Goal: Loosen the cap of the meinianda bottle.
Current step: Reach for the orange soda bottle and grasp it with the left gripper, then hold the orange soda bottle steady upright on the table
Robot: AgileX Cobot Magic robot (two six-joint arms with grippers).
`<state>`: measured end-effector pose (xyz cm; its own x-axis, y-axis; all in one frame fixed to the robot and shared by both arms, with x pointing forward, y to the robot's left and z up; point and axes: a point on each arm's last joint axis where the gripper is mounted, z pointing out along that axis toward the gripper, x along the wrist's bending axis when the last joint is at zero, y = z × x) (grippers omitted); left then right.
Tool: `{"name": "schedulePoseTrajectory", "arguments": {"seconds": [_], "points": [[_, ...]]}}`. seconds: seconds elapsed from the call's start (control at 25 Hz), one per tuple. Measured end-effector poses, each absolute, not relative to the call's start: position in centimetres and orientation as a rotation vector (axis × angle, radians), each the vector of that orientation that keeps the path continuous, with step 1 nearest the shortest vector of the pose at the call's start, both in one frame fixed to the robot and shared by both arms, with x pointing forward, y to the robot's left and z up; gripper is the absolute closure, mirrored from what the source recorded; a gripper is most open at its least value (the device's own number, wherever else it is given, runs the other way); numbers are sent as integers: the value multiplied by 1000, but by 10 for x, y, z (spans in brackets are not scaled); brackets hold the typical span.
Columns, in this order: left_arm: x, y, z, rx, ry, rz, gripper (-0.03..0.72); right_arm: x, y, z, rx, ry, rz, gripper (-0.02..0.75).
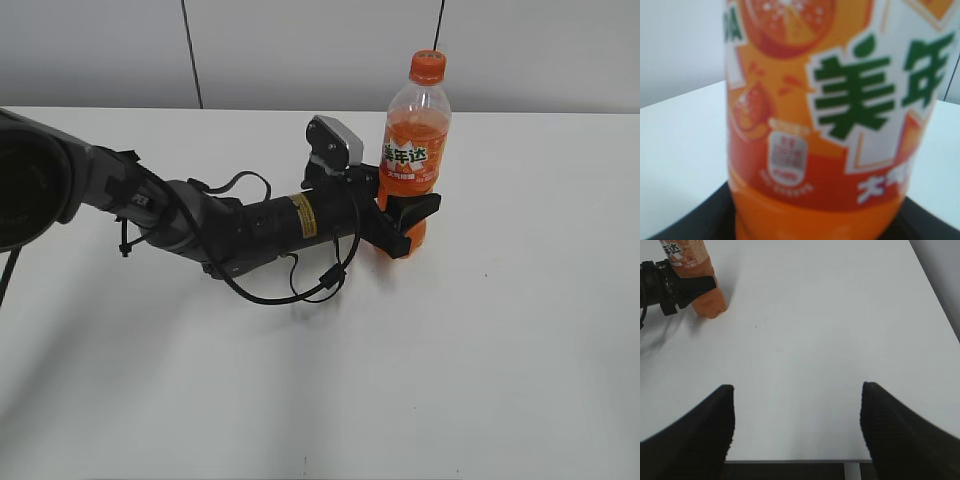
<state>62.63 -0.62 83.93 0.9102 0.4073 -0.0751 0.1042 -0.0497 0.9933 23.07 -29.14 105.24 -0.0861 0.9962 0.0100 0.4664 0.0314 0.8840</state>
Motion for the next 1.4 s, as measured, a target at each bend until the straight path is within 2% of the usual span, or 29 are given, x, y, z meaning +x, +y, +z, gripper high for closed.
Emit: {"name": "schedulePoseTrajectory", "arguments": {"seconds": [0.2, 0.44, 0.72, 0.88, 1.2, 1.4], "points": [[624, -5, 838, 1585, 365, 236, 287, 231, -291, 1052, 1508, 1634, 995, 153], [629, 15, 846, 1566, 268, 153, 287, 231, -291, 1052, 1508, 1634, 995, 153], [627, 35, 897, 1629, 71, 144, 287, 231, -291, 1052, 1508, 1634, 995, 153], [614, 50, 915, 1637, 66, 137, 287, 231, -291, 1052, 1508, 1634, 995, 153], [566, 95, 903, 1738, 137, 130, 287, 231, -291, 1052, 1508, 1634, 995, 153], [543, 105, 892, 1766, 167, 139, 287, 231, -291, 1052, 1508, 1634, 995, 153]]}}
